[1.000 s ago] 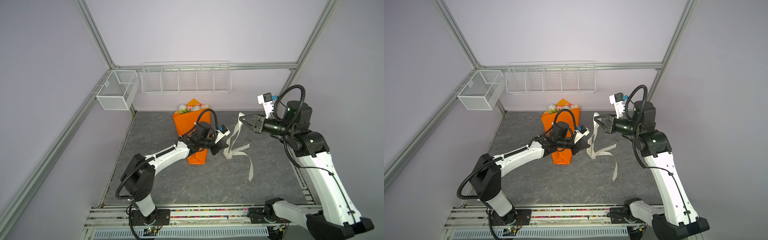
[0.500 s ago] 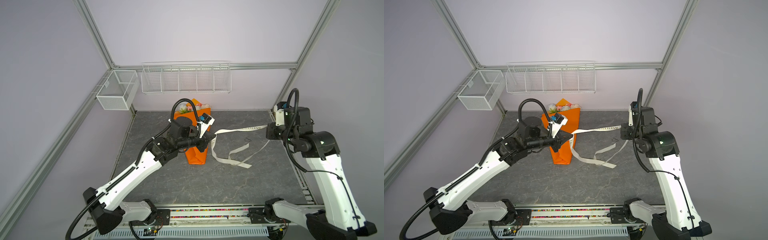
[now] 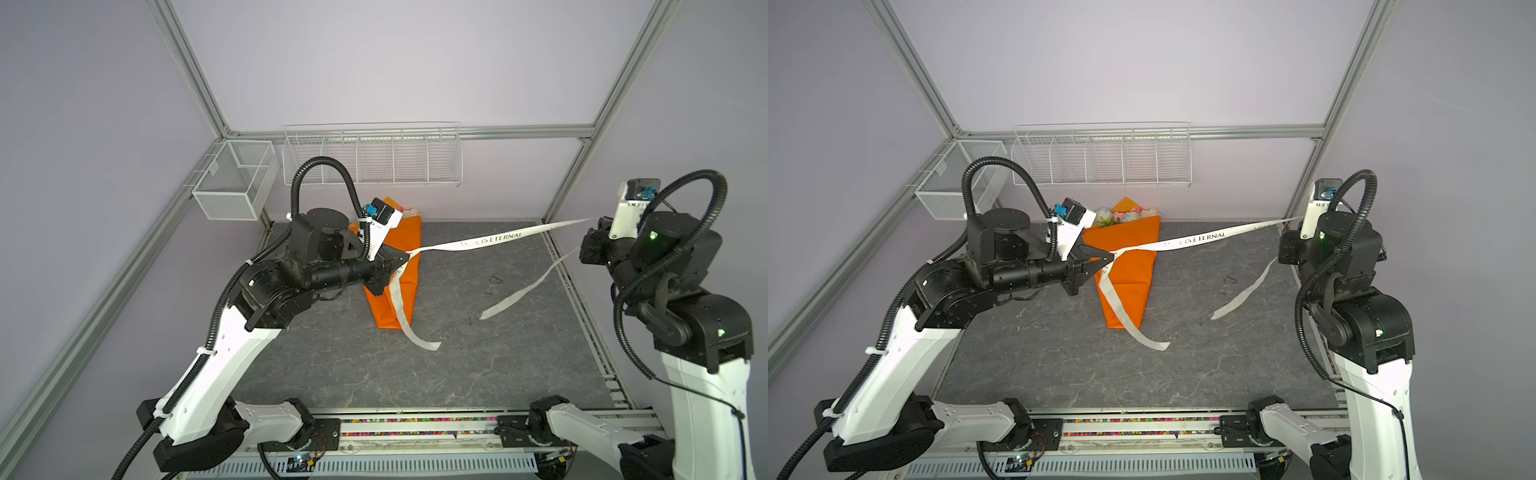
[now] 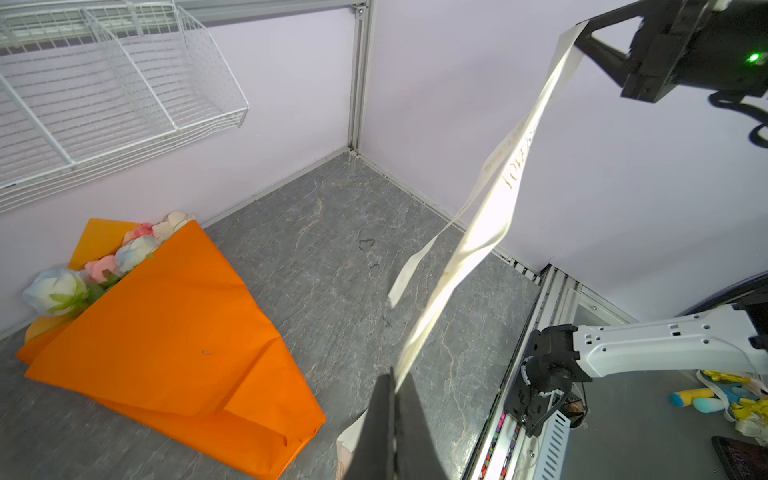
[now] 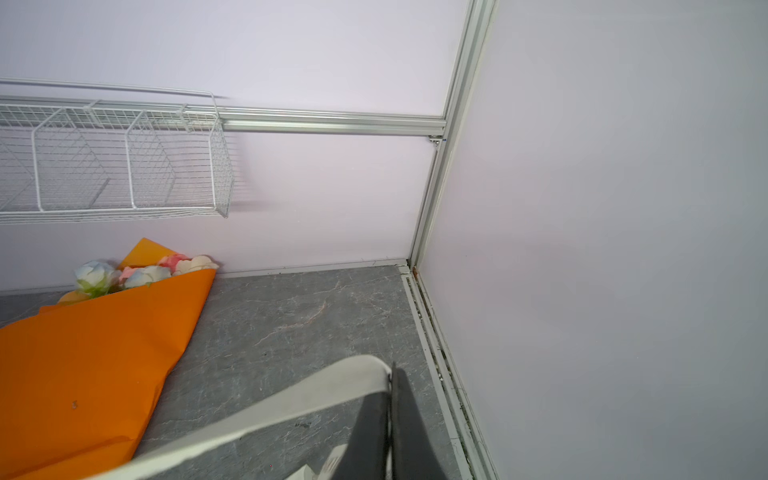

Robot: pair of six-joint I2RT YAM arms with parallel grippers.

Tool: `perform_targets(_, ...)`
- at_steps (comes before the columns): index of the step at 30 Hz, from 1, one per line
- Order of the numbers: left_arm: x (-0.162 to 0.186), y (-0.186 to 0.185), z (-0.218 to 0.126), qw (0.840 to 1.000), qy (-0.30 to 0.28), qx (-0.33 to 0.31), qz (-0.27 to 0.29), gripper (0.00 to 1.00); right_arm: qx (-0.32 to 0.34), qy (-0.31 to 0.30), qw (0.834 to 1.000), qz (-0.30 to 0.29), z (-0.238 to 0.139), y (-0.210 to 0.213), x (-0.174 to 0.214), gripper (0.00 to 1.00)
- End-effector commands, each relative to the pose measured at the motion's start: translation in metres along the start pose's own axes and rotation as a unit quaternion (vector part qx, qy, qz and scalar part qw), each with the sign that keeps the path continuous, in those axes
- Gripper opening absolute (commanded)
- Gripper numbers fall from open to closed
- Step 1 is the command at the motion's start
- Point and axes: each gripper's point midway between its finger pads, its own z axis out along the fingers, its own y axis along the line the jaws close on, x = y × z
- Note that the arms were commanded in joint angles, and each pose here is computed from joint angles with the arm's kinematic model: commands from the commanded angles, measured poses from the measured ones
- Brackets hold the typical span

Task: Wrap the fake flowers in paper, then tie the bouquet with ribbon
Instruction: 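Pull the ribbon across the cone with the left gripper and lower it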

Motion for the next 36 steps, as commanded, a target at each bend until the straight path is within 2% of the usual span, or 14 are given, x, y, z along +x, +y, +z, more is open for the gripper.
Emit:
perform_targets(1, 0.051, 0.025, 0.008, 0.992, 0.112, -0.057, -0.031, 0.00, -0.075, 0.007, 0.997, -0.024, 0.003, 0.028, 0.007, 0.13)
perform_targets(4, 0.078, 0.037, 0.004, 0.983, 0.153, -0.091, -0.034, 0.00, -0.230, 0.111, 0.967, -0.006, 0.014, 0.096, 0.065, 0.13)
perform_targets(7, 0.115, 0.047, -0.009, 0.972, 0.194, -0.123, -0.048, 0.00, -0.372, 0.259, 0.890, 0.043, 0.012, 0.165, 0.144, 0.15)
perform_targets(9, 0.140, 0.054, -0.017, 0.964, 0.216, -0.142, -0.061, 0.00, -0.413, 0.351, 0.837, 0.078, 0.009, 0.195, 0.194, 0.18)
perform_targets(10, 0.155, 0.060, -0.021, 0.958, 0.225, -0.162, -0.074, 0.00, -0.432, 0.389, 0.808, 0.091, 0.003, 0.209, 0.218, 0.26)
perform_targets(11, 0.170, 0.066, -0.026, 0.952, 0.236, -0.176, -0.080, 0.00, -0.441, 0.415, 0.790, 0.095, -0.002, 0.219, 0.236, 0.38)
perform_targets(13, 0.196, 0.074, -0.032, 0.941, 0.259, -0.192, -0.100, 0.00, -0.421, 0.435, 0.790, 0.091, -0.003, 0.222, 0.260, 0.51)
perform_targets(16, 0.227, 0.075, -0.028, 0.931, 0.286, -0.180, -0.135, 0.00, -0.290, 0.452, 0.835, 0.116, 0.018, 0.184, 0.288, 0.71)
perform_targets(19, 0.249, 0.077, -0.029, 0.920, 0.316, -0.183, -0.142, 0.00, -0.169, 0.472, 0.854, 0.141, 0.037, 0.141, 0.320, 0.71)
perform_targets(22, 0.266, 0.080, -0.035, 0.907, 0.342, -0.196, -0.148, 0.00, -0.042, 0.521, 0.839, 0.151, 0.043, 0.095, 0.365, 0.67)
perform_targets(27, 0.274, 0.076, -0.033, 0.905, 0.342, -0.188, -0.167, 0.00, 0.052, 0.566, 0.796, 0.208, 0.032, 0.077, 0.415, 0.60)
perform_targets(30, 0.276, 0.075, -0.027, 0.907, 0.338, -0.182, -0.174, 0.00, 0.125, 0.552, 0.795, 0.220, 0.025, 0.056, 0.435, 0.56)
perform_targets(32, 0.275, 0.075, -0.023, 0.909, 0.334, -0.178, -0.176, 0.00, 0.136, 0.537, 0.800, 0.232, 0.032, 0.051, 0.442, 0.56)
perform_targets(36, 0.273, 0.077, -0.020, 0.909, 0.335, -0.179, -0.171, 0.00, 0.143, 0.568, 0.771, 0.250, 0.035, 0.052, 0.459, 0.56)
